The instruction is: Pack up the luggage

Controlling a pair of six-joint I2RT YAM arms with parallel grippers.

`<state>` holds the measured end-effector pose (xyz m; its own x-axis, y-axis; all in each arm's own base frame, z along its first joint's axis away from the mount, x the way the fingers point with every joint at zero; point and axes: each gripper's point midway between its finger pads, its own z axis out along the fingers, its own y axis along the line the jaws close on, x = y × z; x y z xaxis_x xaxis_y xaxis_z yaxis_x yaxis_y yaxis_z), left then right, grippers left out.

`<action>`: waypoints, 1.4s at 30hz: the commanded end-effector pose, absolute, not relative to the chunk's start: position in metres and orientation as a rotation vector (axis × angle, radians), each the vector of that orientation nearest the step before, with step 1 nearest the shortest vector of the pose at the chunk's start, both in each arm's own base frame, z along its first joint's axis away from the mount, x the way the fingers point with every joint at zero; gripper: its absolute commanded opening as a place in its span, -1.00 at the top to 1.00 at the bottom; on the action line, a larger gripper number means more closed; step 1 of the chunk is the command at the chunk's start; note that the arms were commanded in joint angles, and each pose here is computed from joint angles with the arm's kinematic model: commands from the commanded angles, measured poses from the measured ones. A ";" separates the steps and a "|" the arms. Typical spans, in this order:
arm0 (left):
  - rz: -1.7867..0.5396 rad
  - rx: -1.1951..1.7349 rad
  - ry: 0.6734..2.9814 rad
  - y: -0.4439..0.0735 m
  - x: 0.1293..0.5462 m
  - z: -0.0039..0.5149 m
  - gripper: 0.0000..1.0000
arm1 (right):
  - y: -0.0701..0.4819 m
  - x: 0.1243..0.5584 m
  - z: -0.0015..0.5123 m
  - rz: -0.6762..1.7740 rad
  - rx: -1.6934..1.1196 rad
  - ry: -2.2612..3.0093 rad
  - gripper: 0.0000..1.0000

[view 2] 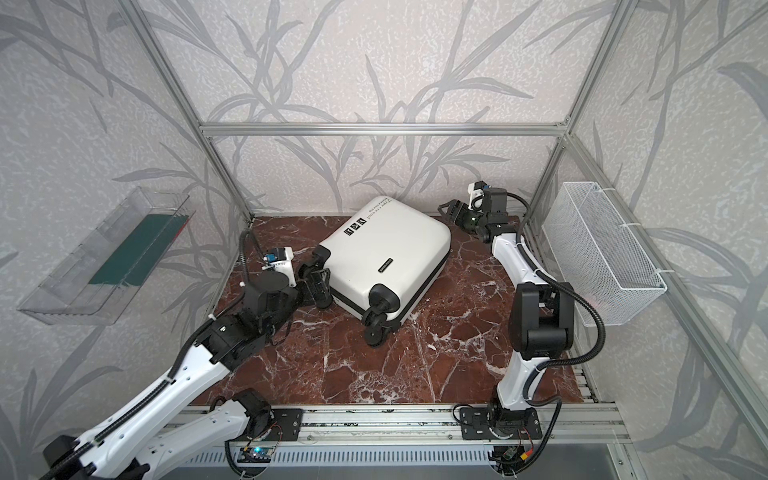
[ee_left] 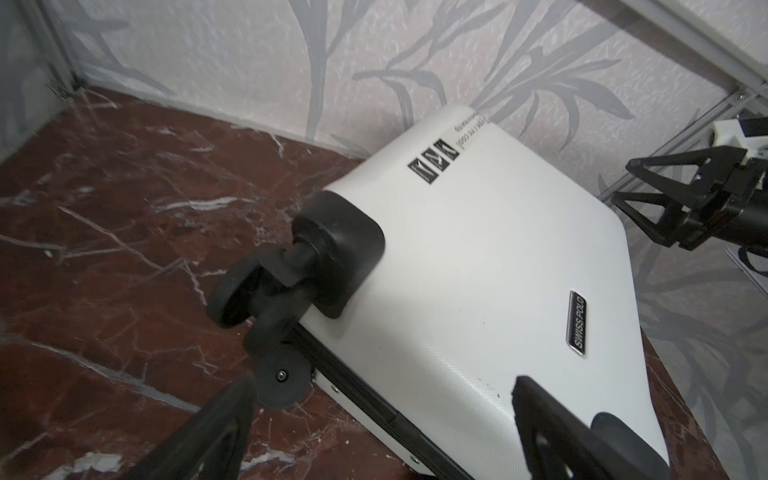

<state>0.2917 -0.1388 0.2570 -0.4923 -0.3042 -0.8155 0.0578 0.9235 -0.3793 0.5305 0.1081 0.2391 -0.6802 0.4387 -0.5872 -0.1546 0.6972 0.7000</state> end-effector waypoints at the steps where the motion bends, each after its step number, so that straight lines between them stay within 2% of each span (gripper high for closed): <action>1: -0.586 -0.156 2.150 -0.163 0.289 0.244 -0.99 | 0.124 0.524 0.236 1.070 0.179 2.177 -0.50; 13: -0.662 -0.132 2.188 -0.188 0.326 0.229 -0.99 | 0.146 0.503 0.220 1.176 0.116 2.215 -0.46; 20: -0.676 -0.044 2.228 -0.203 0.354 0.227 -0.99 | 0.161 0.473 0.210 1.234 0.091 2.222 -0.25; 26: -0.679 0.024 2.243 -0.209 0.378 0.233 -0.99 | 0.194 0.430 0.190 1.296 0.021 2.277 -0.07; 31: -0.703 0.088 2.251 -0.221 0.394 0.240 -0.99 | 0.234 0.366 0.175 1.306 -0.104 2.335 0.01; 36: -0.729 0.140 2.259 -0.236 0.410 0.243 -0.99 | 0.258 0.299 0.167 1.291 -0.190 2.369 0.02; 38: -0.728 0.161 2.265 -0.241 0.418 0.244 -0.99 | 0.251 0.289 0.169 1.266 -0.173 2.363 -0.02; 42: -0.662 0.204 2.267 -0.243 0.437 0.254 -0.99 | 0.222 0.293 0.180 1.097 -0.129 2.339 -0.26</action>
